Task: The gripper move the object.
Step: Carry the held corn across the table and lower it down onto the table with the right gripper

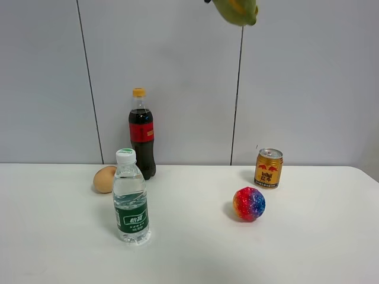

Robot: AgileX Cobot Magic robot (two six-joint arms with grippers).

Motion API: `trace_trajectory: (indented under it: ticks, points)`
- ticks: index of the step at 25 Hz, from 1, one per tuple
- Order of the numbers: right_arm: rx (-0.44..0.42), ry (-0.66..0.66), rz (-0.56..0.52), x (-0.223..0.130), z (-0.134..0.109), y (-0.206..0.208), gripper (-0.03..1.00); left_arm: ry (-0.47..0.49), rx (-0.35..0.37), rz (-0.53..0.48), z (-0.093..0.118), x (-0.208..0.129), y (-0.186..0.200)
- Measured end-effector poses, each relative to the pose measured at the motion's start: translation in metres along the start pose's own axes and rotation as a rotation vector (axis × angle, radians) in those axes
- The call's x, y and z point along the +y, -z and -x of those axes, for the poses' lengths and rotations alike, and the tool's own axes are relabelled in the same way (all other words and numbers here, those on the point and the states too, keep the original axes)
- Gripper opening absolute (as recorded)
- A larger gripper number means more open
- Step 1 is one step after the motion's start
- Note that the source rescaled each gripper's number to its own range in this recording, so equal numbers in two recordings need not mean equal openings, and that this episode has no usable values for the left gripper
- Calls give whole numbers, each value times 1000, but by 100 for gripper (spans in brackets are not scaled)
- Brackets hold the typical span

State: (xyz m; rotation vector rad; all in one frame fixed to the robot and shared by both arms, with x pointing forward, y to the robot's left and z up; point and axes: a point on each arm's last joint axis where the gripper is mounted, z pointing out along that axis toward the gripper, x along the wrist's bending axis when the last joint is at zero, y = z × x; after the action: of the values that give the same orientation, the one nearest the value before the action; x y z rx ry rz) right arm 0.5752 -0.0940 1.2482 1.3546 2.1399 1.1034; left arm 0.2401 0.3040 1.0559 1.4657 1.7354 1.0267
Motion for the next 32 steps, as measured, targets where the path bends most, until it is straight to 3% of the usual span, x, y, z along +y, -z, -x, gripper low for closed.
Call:
trace_trajectory:
  ticks: [6,11,18,24,29,32]
  points:
    - [-73,21,-94,-34,9,29,0,0,0,0,0,0,0]
    - [-170,4,-268,-91,22,29,0,1,0,0,0,0,0]
    - [-442,-12,-574,-188,52,-13,0,1,0,0,0,0,0]
    - [-453,-84,-602,-241,75,-42,0,1,0,0,0,0,0]
    - [-509,-206,-611,-262,127,-65,0,0,0,0,0,0,0]
    - [-493,-253,-628,-273,149,-82,0,0,0,0,0,0,0]
